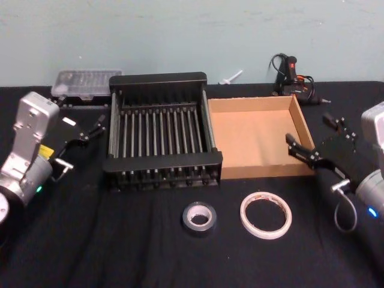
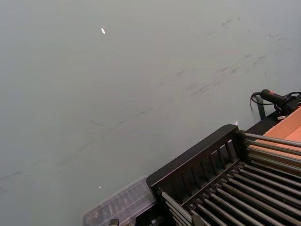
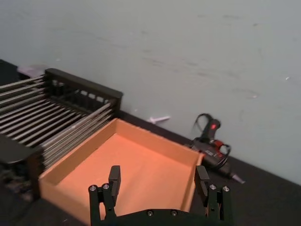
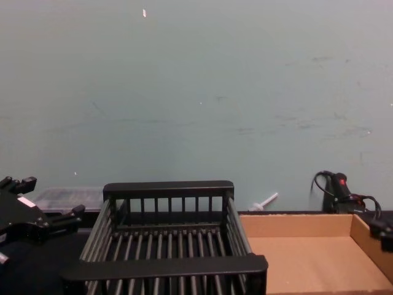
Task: Pick up the white tape and place it into the black box , Pick up the silver tape and place it into the brown box.
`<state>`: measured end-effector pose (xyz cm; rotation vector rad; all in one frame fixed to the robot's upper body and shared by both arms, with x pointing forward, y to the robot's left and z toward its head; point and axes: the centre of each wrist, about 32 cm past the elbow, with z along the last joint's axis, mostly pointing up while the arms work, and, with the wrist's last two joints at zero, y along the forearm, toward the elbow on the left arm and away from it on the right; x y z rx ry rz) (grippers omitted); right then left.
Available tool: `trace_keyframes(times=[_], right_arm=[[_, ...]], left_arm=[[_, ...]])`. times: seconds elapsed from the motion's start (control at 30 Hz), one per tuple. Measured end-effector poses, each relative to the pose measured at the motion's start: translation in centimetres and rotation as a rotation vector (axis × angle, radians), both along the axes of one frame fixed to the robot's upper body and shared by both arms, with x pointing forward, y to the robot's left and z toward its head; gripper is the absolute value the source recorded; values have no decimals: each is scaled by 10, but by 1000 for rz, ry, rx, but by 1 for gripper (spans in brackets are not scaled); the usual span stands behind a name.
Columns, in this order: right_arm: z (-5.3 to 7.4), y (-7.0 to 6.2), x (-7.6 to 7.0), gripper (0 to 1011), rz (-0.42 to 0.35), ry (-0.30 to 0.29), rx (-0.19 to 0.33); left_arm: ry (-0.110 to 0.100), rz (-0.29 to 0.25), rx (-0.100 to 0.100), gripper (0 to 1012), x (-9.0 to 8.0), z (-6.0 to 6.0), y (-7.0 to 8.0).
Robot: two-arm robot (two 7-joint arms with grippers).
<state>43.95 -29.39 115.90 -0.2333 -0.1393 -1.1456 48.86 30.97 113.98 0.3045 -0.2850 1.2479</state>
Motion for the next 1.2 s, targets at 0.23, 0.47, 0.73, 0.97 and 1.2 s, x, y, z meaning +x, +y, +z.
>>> trace_keyframes(times=[0.23, 0.47, 0.73, 0.97, 1.2], right_arm=[[2, 8, -20, 1000, 27, 78, 22], [2, 12, -35, 1000, 38, 168, 23], [0, 14, -44, 1000, 36, 260, 8], [1, 15, -48, 1000, 42, 348, -14], [0, 17, -48, 1000, 47, 393, -20]], left_arm=[[0, 0, 0, 1001, 0, 0, 0], [0, 0, 0, 1001, 0, 0, 0], [0, 0, 0, 1001, 0, 0, 0], [0, 0, 0, 1001, 0, 0, 0], [0, 0, 0, 1001, 0, 0, 0]])
